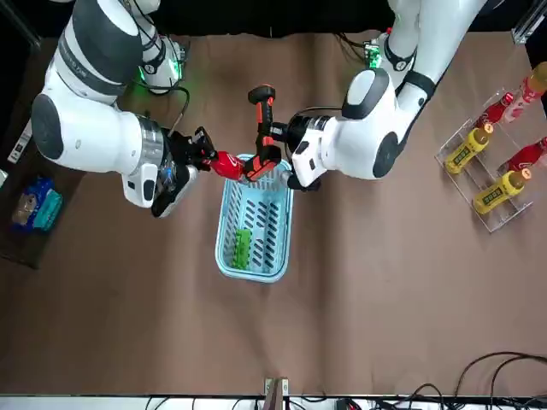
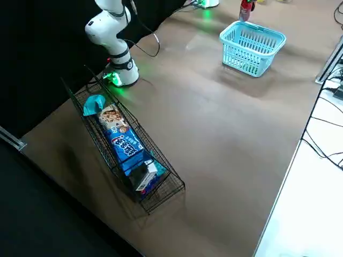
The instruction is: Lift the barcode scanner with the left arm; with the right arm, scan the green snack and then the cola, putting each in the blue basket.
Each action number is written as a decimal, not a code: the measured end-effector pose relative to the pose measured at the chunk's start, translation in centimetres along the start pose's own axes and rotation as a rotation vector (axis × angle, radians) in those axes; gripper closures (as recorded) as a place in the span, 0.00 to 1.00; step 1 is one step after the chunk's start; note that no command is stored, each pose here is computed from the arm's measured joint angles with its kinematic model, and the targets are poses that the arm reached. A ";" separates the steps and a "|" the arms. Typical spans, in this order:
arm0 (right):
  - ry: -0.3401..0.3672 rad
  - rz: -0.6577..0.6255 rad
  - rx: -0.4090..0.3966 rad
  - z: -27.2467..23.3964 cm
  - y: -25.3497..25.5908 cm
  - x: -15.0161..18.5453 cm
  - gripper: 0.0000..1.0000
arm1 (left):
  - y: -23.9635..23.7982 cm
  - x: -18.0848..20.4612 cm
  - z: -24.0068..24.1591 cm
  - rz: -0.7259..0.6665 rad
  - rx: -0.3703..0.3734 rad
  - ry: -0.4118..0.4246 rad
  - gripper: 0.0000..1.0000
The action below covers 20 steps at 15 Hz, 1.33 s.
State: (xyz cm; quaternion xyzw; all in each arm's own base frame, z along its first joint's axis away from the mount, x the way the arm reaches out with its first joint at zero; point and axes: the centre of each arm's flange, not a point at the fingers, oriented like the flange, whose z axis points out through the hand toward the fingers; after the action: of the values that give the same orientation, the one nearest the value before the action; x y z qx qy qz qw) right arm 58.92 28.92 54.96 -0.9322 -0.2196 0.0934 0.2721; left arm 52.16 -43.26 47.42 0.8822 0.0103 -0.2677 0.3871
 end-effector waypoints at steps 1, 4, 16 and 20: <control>-0.001 0.000 0.000 0.0 0.0 0.0 0.68 | 0.0 0.1 0.0 0.007 -0.002 0.007 0.63; -0.003 -0.001 0.000 0.1 0.0 0.0 0.68 | 0.1 0.2 -0.1 0.016 -0.008 0.018 0.63; -0.004 -0.001 0.001 0.2 0.0 0.0 0.68 | -2.6 2.4 -2.5 0.092 0.205 0.163 0.63; -0.034 0.018 -0.046 2.9 -0.5 0.6 0.68 | -6.7 4.2 -7.3 0.054 0.310 0.206 0.63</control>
State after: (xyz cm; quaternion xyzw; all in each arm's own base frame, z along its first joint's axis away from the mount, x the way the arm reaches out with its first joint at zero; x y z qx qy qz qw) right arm 58.41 30.87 52.81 -0.9385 -0.2177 0.1065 0.2459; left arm 57.67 -34.36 44.95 0.9540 -0.0153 -0.1638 0.2504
